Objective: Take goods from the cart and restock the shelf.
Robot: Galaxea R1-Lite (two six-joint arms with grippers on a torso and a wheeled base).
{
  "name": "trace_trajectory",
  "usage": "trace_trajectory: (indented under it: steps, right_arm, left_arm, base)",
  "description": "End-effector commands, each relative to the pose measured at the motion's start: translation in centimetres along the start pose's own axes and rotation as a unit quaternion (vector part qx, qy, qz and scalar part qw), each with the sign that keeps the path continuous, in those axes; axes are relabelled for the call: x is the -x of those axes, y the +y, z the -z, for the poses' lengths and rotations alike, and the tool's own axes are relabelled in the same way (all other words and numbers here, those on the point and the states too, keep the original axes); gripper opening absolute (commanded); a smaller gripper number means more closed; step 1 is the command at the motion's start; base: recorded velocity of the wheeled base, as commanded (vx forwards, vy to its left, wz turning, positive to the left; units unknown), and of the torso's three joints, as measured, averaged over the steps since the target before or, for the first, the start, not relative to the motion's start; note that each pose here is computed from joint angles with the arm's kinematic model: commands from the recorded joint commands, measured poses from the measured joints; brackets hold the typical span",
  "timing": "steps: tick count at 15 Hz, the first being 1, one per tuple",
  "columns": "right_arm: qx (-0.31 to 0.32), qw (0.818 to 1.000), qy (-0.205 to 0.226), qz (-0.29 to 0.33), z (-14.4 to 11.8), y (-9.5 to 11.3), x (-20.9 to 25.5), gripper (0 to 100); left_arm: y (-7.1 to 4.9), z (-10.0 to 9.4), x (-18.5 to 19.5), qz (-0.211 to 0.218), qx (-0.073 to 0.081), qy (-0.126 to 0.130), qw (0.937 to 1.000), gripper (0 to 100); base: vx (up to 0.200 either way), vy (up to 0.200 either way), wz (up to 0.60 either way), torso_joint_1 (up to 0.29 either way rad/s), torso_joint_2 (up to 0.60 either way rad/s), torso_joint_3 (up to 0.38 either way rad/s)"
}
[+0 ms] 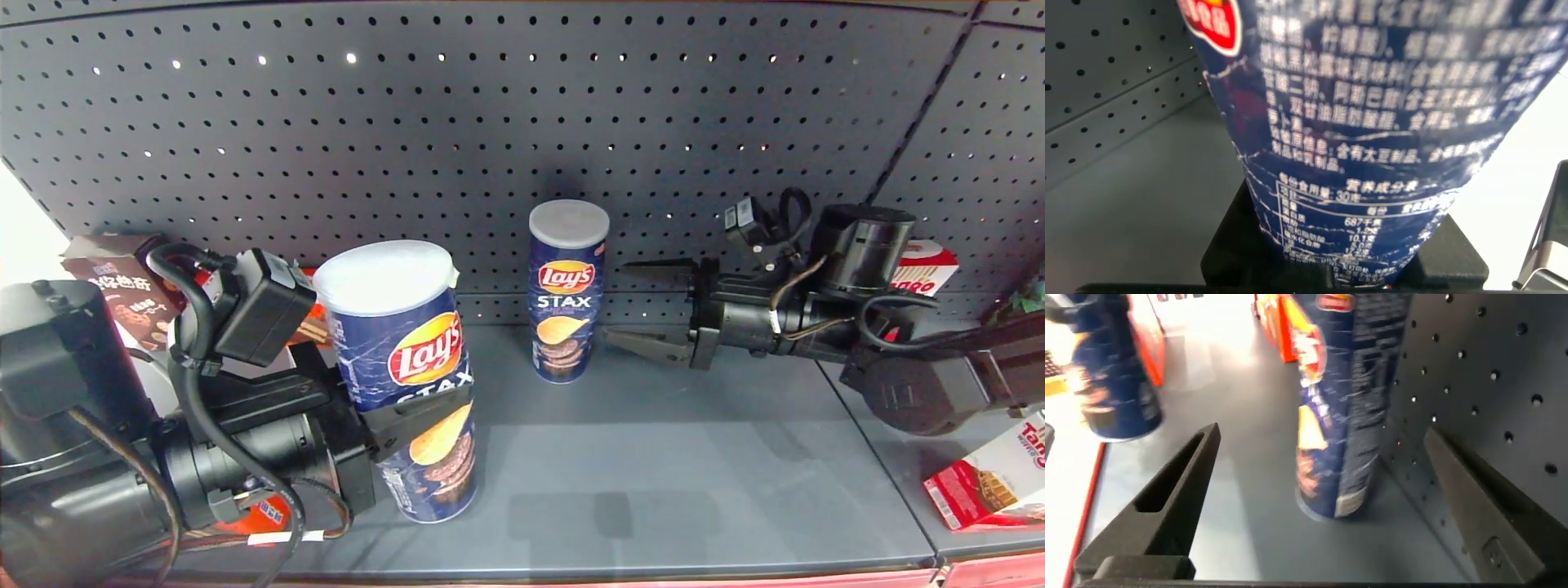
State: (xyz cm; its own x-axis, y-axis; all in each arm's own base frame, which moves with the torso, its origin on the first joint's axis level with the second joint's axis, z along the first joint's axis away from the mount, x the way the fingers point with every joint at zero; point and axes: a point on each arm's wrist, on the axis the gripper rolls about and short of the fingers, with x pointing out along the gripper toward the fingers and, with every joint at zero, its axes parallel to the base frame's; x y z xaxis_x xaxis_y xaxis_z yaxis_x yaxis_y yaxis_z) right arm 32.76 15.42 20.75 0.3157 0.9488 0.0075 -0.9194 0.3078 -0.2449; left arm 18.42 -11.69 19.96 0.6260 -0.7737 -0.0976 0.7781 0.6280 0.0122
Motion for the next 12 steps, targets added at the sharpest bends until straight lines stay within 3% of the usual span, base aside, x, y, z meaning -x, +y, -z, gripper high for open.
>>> trace_trajectory:
  steps: [1, 12]
  right_arm:
    - [-0.008, 1.000, 0.005, -0.006, 1.7, -1.2, -1.6, 100]
    - [-0.033, 0.999, -0.002, -0.014, 3.9, -1.9, -6.8, 100]
  left_arm:
    - [0.0, 0.1, -0.1, 0.001, 0.000, 0.002, 1.0000, 0]
    - [0.0, 0.2, -0.1, 0.001, 0.001, 0.003, 1.0000, 0]
  base:
    - [0.000, 0.000, 0.00, 0.000, 0.00, 0.000]
    - [0.000, 0.000, 0.00, 0.000, 0.00, 0.000]
